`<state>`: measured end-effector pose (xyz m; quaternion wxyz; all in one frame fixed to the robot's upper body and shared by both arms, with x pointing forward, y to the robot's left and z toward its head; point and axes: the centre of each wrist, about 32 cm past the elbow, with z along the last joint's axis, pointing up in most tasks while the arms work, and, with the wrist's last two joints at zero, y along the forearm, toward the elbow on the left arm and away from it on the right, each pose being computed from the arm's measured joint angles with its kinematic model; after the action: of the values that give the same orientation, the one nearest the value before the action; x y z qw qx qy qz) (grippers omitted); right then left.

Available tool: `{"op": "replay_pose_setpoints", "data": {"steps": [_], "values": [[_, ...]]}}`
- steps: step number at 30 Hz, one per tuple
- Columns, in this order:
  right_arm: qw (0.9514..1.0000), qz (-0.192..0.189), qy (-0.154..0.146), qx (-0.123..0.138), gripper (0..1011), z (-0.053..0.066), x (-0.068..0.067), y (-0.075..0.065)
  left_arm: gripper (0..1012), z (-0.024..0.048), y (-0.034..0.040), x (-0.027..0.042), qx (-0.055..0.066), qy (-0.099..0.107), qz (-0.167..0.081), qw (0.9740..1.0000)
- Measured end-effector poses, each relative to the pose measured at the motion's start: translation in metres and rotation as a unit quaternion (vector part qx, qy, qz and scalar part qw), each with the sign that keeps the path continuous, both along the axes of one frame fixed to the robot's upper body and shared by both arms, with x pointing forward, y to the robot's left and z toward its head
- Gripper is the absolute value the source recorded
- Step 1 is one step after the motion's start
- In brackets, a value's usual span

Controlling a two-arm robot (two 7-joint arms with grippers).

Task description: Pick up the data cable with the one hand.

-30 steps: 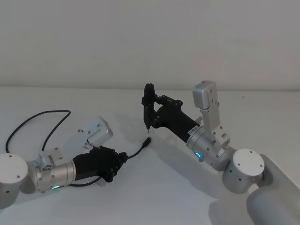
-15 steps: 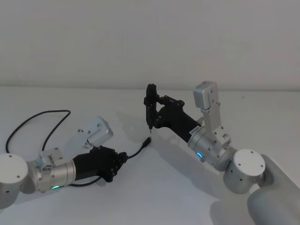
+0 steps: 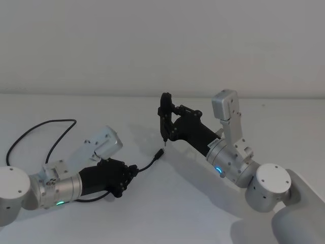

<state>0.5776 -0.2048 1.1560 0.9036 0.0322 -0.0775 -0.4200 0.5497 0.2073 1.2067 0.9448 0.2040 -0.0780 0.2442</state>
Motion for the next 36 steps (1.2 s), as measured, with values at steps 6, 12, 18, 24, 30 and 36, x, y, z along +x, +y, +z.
{"op": "replay_pose_setpoints", "data": {"steps": [6, 12, 18, 24, 30, 36], "values": [[1.0, 0.007, -0.002, -0.001, 275, 0.0011, -0.0024, -0.0007, 35, 0.0, 0.0, 0.0, 0.0, 0.0, 0.0, 1.0], [0.9999, 0.015, -0.005, -0.002, 275, 0.0021, -0.0042, -0.0006, 35, 0.0, 0.0, 0.0, 0.0, 0.0, 0.0, 1.0], [0.9998, 0.021, -0.005, -0.002, 274, 0.0026, -0.0051, -0.0001, 35, 0.0, 0.0, 0.0, 0.0, 0.0, 0.0, 1.0], [0.9997, 0.024, -0.004, -0.003, 275, 0.0024, -0.0056, 0.0006, 35, 0.0, 0.0, 0.0, 0.0, 0.0, 0.0, 1.0], [0.9997, 0.025, -0.004, -0.004, 275, 0.0025, -0.0057, 0.001, 35, 0.0, 0.0, 0.0, 0.0, 0.0, 0.0, 1.0], [0.9997, 0.025, -0.004, -0.005, 275, 0.0026, -0.0058, 0.0014, 35, 0.0, 0.0, 0.0, 0.0, 0.0, 0.0, 1.0]]}}
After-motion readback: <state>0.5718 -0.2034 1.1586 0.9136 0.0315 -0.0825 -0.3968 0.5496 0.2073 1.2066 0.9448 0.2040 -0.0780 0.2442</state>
